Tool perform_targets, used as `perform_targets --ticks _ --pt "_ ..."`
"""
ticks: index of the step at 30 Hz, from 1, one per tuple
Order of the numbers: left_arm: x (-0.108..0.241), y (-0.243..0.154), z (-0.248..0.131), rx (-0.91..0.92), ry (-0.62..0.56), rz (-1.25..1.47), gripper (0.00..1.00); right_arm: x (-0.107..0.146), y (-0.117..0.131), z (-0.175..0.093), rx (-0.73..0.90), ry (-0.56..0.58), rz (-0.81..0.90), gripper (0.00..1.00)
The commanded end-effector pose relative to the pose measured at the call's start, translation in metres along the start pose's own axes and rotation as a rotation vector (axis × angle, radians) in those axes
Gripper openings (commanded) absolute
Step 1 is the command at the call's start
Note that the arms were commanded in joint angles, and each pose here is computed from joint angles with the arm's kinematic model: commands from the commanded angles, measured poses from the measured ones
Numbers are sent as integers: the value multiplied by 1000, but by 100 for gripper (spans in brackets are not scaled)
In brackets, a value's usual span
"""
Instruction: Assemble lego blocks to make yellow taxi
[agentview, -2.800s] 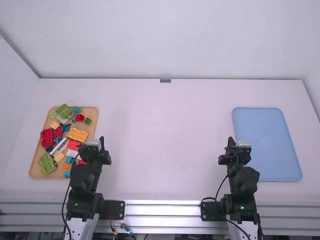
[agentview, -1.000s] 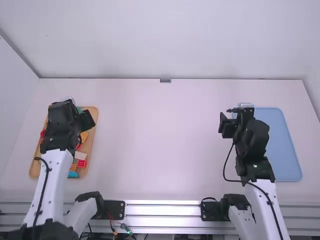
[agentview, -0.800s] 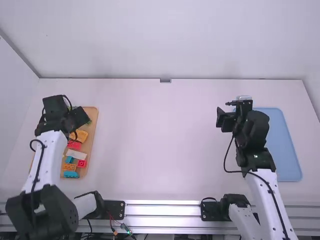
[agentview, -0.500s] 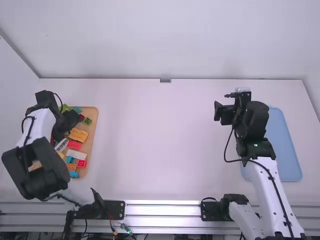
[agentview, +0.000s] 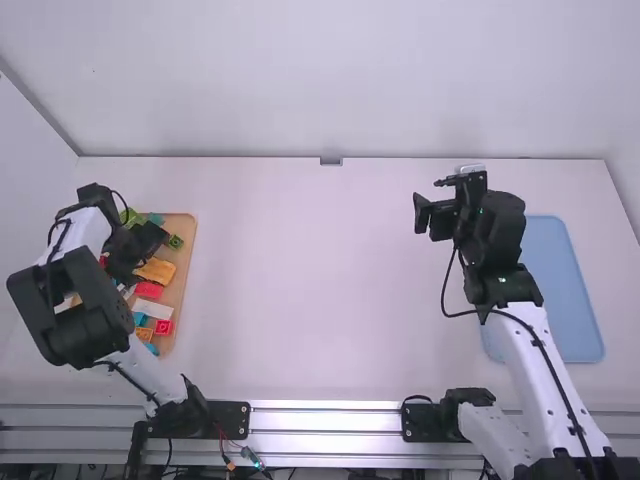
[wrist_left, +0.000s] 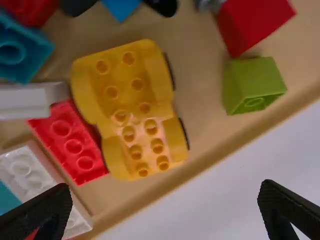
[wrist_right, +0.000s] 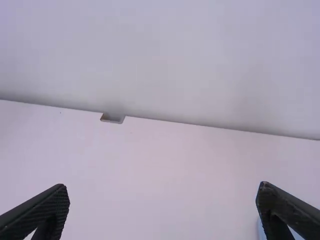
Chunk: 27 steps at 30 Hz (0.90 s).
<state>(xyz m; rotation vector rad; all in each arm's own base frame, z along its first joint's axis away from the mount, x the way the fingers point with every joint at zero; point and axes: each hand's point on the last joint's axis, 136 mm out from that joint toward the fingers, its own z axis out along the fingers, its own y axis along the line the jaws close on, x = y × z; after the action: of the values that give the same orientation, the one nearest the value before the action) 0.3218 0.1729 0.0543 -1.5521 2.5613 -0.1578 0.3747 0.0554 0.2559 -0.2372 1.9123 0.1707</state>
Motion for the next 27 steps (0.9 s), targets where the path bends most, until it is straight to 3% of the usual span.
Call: perform_targets --ticks 1,17,27 --pt "-7 8 3 -64 -31 -77 99 -20 1 -2 -4 -43 -9 99" --pt "0 -2 17 -137 -84 -47 99 -19 1 -2 -5 -39 -9 99" --pt "4 6 38 -170 -45 -72 98 -20 1 -2 -3 -43 -8 99"
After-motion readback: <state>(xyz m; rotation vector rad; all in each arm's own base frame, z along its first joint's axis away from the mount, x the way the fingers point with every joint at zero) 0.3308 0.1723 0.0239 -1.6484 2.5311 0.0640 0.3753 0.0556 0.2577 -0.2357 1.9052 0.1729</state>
